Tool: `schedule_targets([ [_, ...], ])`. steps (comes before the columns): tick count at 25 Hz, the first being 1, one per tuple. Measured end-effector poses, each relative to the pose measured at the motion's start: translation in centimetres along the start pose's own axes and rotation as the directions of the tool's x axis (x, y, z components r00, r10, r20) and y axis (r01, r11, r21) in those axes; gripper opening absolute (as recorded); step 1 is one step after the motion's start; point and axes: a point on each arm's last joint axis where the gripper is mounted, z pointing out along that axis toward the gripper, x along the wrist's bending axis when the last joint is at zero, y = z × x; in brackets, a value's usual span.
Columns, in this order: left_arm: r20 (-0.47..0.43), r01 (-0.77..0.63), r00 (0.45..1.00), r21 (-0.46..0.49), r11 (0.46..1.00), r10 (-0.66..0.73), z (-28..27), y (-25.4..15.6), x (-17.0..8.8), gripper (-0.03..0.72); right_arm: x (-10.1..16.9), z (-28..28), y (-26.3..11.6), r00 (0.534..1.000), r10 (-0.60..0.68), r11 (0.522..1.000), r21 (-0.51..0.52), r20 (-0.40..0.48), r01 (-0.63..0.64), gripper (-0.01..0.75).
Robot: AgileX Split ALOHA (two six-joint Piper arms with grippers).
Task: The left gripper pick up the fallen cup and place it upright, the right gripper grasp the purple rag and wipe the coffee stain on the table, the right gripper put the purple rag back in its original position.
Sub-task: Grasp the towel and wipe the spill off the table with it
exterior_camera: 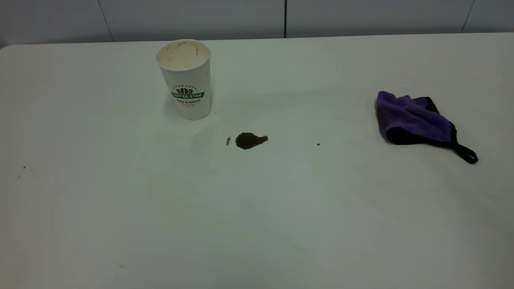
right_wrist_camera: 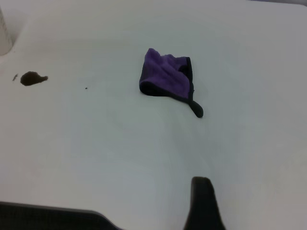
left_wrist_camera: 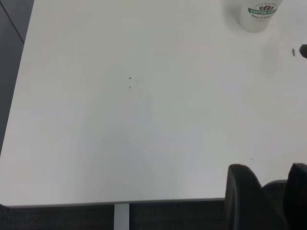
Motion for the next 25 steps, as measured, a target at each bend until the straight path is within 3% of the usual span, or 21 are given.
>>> schedule_targets([
  [20,0.0,0.001,1.0,-0.001,1.0,-0.001,0.0,0.0,0.0,0.242,0.1,0.0,0.0,1.0,0.007,1.0,0.002,-0.007,-0.007,0.567],
  [25,0.0,0.001,1.0,-0.001,1.0,-0.001,0.0,0.0,0.0,0.242,-0.4,1.3,3.7,0.999,0.018,0.996,0.088,0.029,-0.02,0.611],
])
